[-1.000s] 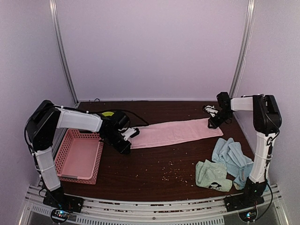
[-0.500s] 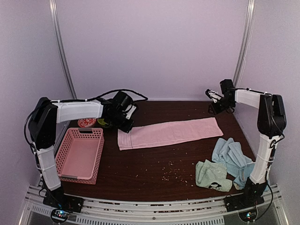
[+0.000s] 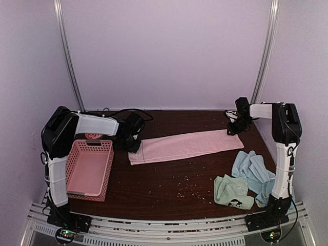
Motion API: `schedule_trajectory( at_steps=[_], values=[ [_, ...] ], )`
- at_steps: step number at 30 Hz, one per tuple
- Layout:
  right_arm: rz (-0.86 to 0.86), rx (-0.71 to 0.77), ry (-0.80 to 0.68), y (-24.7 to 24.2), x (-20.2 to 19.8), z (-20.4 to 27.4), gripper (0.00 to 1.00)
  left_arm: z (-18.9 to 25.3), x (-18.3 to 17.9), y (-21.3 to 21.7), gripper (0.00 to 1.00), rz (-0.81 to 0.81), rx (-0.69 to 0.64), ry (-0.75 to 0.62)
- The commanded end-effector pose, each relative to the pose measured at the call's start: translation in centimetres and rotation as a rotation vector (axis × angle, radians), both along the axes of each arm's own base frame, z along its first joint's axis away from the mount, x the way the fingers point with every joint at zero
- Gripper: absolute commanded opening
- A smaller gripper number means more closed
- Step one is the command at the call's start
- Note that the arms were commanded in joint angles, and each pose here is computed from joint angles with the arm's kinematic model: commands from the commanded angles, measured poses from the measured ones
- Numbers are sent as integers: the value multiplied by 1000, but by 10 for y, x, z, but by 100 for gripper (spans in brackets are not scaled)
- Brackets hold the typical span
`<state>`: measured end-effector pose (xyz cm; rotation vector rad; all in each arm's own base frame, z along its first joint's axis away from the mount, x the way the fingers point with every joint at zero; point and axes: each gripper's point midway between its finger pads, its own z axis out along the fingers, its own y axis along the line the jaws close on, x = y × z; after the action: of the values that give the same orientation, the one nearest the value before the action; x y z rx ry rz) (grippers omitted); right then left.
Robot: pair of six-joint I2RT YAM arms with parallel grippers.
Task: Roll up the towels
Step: Smooth out the towel at the center of the board.
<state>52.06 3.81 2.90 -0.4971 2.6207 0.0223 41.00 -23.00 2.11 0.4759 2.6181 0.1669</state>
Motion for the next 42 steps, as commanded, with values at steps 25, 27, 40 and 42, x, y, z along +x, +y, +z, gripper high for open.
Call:
schedule_trajectory(
  at_steps=[25,27,40,42],
  values=[
    [-32,65,74,-4,-44,57,43,51,-62,-40,26,-129,-241,-67],
    [-35,62,99,-4,-49,48,42,46,-65,-40,38,-143,-245,-61],
    [-116,29,153,-22,-43,23,40,11,-67,-35,43,-134,-175,5],
    [-128,24,154,-25,-42,21,41,13,-67,-35,43,-134,-178,3]
  ],
)
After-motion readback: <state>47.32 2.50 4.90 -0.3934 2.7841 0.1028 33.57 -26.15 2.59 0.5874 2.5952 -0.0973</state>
